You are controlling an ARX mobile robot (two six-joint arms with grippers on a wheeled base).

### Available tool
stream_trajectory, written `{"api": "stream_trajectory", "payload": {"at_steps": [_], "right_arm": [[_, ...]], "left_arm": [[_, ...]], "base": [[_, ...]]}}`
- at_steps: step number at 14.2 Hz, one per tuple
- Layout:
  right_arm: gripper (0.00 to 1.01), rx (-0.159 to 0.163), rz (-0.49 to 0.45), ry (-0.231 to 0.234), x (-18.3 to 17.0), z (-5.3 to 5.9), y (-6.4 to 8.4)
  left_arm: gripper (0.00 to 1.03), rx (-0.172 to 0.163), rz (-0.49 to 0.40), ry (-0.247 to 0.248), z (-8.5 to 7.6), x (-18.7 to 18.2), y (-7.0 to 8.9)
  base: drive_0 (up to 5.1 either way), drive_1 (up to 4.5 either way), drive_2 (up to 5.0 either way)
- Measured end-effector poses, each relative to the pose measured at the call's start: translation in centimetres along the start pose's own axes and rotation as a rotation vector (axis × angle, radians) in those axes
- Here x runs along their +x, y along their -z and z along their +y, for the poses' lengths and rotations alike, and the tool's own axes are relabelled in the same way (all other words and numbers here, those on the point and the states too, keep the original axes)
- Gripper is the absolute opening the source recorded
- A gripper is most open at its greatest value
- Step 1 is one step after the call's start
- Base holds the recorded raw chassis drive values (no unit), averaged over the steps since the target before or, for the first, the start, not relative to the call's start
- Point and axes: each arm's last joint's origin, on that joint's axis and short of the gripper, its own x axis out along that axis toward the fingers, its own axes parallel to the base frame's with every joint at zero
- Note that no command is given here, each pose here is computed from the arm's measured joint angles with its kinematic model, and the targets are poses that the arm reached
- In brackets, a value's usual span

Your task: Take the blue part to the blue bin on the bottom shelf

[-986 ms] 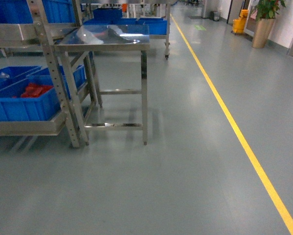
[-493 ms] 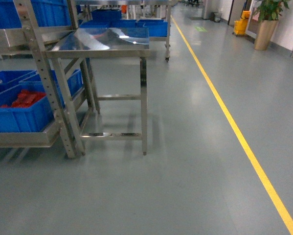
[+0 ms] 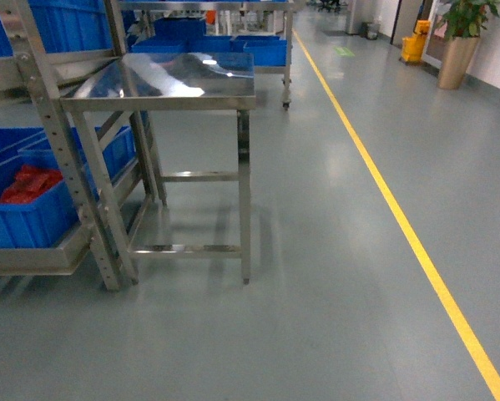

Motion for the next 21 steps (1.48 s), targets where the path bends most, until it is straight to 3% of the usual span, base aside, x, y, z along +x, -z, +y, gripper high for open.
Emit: {"api": "stream_trajectory", "payload": {"at_steps": [21], "right_arm": [[0.98,0.0,-0.001,0.0,0.0,0.0,-0.01]], "left_arm": [[0.44,-0.001,-0.002,-0.001,0.0,0.0,-0.02]], "base": [[-0.1,3.88,-4.2]]}}
